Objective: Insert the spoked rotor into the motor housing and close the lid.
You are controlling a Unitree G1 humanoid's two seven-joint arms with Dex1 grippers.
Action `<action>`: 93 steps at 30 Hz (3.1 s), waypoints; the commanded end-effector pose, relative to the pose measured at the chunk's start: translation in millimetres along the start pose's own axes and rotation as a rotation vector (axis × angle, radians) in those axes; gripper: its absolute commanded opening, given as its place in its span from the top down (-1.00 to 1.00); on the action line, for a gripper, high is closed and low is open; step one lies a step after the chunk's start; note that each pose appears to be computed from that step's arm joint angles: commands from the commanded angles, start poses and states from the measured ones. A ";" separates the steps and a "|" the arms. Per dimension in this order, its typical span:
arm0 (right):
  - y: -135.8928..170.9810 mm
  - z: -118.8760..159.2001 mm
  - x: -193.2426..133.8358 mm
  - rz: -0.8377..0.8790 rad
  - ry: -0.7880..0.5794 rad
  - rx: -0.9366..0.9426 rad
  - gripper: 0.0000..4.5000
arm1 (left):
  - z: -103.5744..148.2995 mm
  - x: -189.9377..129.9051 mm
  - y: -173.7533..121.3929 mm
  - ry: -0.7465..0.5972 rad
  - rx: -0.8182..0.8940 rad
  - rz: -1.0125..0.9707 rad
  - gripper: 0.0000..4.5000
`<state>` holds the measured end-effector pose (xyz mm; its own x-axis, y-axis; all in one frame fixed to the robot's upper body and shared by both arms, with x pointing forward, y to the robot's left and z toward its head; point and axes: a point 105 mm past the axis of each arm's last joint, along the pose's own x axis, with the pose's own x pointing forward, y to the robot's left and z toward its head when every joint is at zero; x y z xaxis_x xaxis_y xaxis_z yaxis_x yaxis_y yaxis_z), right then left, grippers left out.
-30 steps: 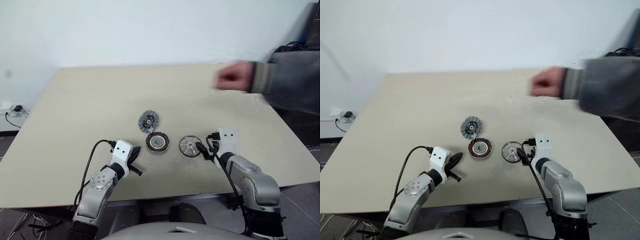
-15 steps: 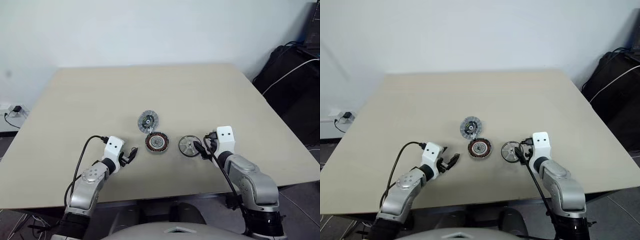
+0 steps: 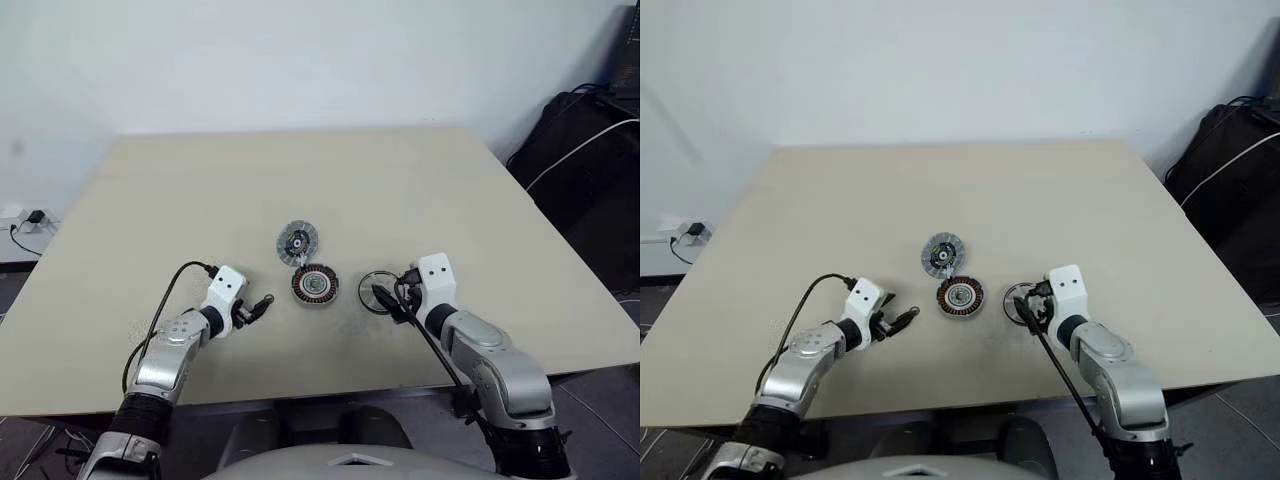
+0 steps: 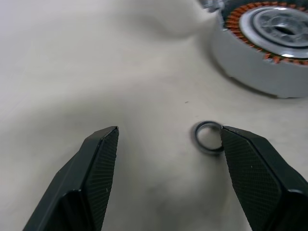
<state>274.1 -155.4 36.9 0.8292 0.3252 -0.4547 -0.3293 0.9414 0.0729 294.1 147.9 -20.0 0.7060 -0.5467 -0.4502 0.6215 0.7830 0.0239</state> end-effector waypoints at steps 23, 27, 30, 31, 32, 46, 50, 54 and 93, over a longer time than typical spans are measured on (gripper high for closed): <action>34.4 11.6 -11.5 0.238 -0.047 -0.122 -0.70 | 5.5 11.7 -3.2 0.026 0.084 -0.088 -0.40; 33.2 11.2 -11.2 0.230 -0.048 -0.125 -0.70 | 4.6 13.7 0.9 0.037 0.098 -0.061 0.12; 32.1 10.9 -10.6 0.220 -0.048 -0.124 -0.70 | 3.3 13.8 1.6 0.046 0.103 -0.059 0.58; 31.8 10.9 -10.4 0.218 -0.049 -0.124 -0.70 | 2.9 13.8 1.7 0.048 0.105 -0.059 0.70; 31.7 10.8 -10.2 0.217 -0.048 -0.124 -0.70 | 2.6 13.8 1.6 0.050 0.106 -0.060 0.71; 29.1 9.1 -9.1 0.203 -0.042 -0.123 -0.70 | 41.0 -3.2 -41.2 -0.073 0.064 -0.355 0.71; 29.6 9.4 -6.8 0.203 -0.042 -0.122 -0.70 | 59.2 -8.2 -64.1 -0.109 0.037 -0.507 0.71; 29.9 10.5 -4.9 0.202 -0.044 -0.122 -0.70 | 78.7 11.6 -59.6 -0.154 0.108 -0.406 0.71; 37.7 11.5 -2.2 0.219 -0.056 -0.111 -0.70 | 92.5 56.5 -64.7 -0.199 0.139 -0.241 -0.26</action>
<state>260.8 -121.7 39.5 0.7403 0.5168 -0.4300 -0.5374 0.8392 0.0833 319.9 39.9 13.8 0.5555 -0.7552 -0.3480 0.8132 0.5808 0.0377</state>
